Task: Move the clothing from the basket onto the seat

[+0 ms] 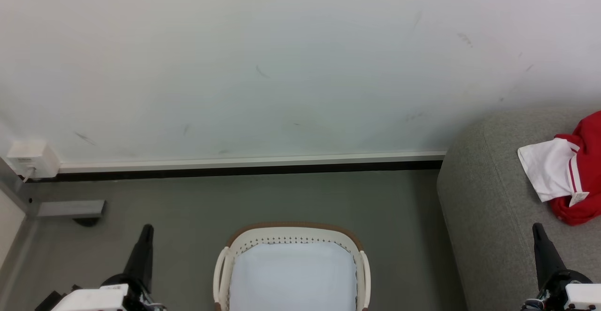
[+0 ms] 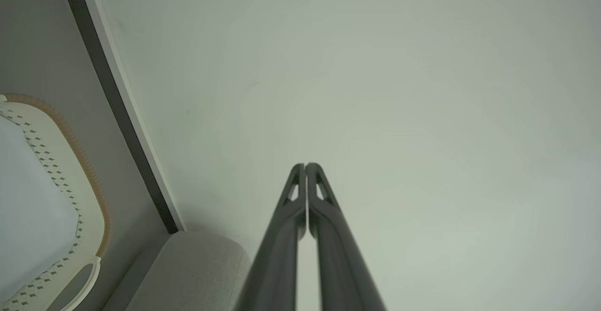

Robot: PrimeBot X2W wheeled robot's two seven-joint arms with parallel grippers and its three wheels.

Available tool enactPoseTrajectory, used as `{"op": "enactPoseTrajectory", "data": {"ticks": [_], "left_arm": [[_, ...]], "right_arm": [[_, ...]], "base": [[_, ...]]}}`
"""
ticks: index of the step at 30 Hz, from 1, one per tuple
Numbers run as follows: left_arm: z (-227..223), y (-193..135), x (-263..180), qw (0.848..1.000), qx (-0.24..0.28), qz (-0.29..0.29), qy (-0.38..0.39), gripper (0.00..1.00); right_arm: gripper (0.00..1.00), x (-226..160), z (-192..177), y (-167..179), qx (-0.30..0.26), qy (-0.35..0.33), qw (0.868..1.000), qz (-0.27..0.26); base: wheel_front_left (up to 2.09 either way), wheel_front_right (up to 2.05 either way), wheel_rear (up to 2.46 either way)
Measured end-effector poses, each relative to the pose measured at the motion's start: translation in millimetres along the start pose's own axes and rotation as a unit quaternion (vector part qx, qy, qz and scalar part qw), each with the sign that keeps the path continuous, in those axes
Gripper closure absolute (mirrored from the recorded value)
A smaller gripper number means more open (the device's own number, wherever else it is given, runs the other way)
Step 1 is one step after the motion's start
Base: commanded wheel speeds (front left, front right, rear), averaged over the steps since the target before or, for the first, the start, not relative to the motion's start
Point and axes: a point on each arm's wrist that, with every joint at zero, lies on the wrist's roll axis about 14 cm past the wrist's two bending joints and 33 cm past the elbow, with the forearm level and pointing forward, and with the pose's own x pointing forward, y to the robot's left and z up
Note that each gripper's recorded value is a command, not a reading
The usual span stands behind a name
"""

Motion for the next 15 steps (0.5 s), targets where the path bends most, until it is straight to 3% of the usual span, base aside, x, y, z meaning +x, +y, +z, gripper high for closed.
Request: {"op": "enactPoseTrajectory", "data": {"ticks": [15], "left_arm": [[0.0,-0.1,0.0,1.000,0.000,0.000,0.000,1.00]], "right_arm": [[1.00,0.0,0.1,0.0,0.000,0.000,1.000,0.000]], "base": [[0.00,0.00,0.00]]}}
